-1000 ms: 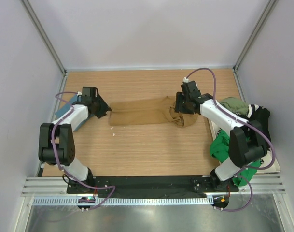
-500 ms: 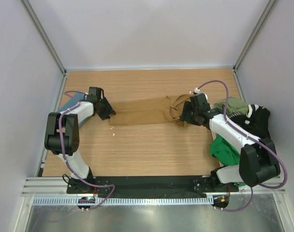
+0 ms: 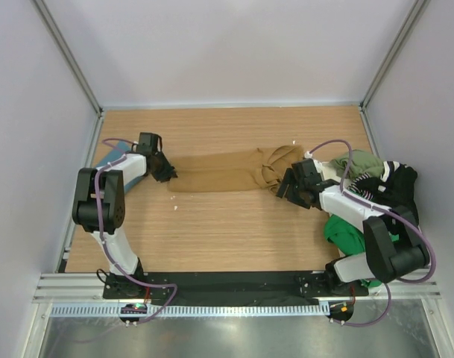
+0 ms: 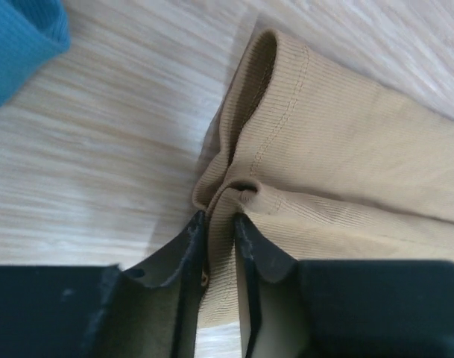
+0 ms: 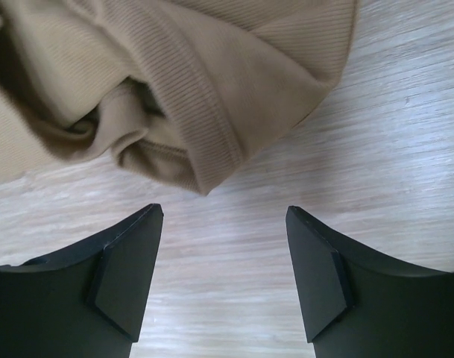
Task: Fold and stack the tank tops
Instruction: Fold the tank top
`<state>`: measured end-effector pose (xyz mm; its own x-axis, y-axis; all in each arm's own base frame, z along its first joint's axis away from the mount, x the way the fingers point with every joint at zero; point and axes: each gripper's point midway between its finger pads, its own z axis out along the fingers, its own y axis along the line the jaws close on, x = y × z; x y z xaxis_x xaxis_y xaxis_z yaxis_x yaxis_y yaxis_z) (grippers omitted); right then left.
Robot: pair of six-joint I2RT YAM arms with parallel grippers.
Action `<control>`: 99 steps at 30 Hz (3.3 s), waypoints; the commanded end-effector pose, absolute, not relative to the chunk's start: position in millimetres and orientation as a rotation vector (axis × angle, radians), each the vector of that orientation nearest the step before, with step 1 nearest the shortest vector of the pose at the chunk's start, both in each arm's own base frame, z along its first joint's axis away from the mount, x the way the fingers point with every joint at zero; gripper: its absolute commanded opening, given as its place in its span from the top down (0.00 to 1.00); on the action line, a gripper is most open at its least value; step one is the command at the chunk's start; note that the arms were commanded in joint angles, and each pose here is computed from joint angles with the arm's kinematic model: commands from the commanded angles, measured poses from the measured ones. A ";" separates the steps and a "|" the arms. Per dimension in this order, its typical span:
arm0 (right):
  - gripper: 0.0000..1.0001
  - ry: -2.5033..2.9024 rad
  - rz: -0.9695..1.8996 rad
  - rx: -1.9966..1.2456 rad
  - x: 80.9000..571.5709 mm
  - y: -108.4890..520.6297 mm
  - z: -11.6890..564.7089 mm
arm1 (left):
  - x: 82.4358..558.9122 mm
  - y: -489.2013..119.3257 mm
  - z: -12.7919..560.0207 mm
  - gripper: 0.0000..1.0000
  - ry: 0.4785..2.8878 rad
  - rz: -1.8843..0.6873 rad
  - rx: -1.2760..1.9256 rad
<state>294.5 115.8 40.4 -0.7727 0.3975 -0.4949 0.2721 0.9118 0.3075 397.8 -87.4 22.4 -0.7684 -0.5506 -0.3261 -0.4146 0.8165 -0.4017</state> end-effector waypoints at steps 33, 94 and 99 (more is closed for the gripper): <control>0.42 2.199 -0.358 0.611 390.3 38.0 93.6 | 392.5 -14.6 6.7 1.00 2.521 -0.337 -0.933; 0.40 2.461 0.226 0.624 383.7 84.1 97.4 | 408.0 -33.2 42.7 1.00 2.461 -0.326 -0.837; 0.46 2.455 0.530 0.250 380.1 157.1 124.8 | 408.1 -33.2 43.9 1.00 2.461 -0.327 -0.839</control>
